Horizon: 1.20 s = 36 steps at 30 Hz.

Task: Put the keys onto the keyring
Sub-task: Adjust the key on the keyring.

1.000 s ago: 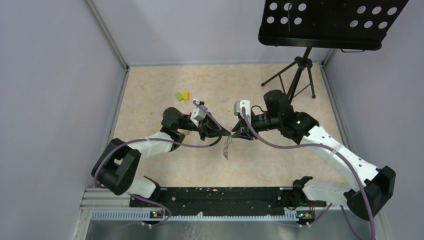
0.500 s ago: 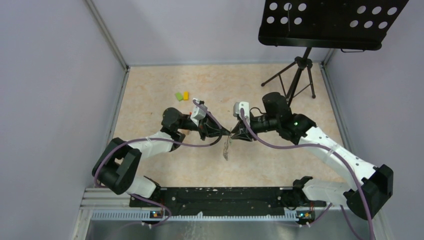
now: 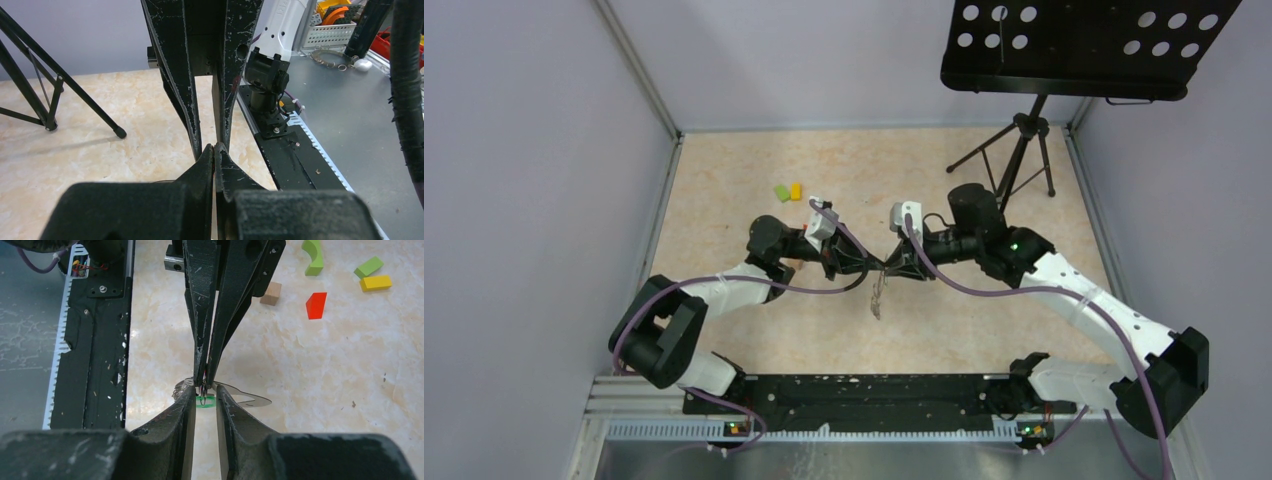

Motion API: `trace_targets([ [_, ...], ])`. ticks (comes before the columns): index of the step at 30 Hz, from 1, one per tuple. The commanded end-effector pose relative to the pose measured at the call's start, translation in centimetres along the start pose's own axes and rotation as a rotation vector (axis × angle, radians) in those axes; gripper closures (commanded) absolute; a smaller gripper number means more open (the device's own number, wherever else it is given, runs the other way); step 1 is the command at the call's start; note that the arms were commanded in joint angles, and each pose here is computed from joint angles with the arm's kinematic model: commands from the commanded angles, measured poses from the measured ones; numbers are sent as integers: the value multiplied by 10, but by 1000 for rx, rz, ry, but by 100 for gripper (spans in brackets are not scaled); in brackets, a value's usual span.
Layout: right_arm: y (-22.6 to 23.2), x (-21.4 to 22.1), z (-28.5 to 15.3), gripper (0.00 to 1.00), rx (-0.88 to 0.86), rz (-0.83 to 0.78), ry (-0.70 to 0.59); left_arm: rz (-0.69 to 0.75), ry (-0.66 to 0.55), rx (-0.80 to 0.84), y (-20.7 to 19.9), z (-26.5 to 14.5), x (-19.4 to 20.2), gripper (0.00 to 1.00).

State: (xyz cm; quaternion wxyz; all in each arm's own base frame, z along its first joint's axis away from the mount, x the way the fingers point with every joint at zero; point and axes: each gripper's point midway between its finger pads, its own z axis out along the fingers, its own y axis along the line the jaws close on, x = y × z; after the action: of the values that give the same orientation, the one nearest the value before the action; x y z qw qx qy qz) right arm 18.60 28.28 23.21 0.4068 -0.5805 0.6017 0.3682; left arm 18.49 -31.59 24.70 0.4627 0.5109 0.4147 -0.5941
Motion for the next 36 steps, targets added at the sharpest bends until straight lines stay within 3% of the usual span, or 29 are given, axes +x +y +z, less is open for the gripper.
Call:
trace_targets([
  [1, -1, -5, 2, 80, -14, -14, -31, 39, -20, -4, 1, 0, -5, 100],
  [24, 2, -5, 3, 87, -26, 0, -35, 39, -17, -17, 4, 0, -1, 100],
  [33, 0, -6, 3, 100, -19, 2, -34, 36, -16, -18, 4, -1, 0, 100],
  [36, -2, -8, 1, 100, -3, -7, -33, 36, -16, -18, 4, -1, 0, 100],
])
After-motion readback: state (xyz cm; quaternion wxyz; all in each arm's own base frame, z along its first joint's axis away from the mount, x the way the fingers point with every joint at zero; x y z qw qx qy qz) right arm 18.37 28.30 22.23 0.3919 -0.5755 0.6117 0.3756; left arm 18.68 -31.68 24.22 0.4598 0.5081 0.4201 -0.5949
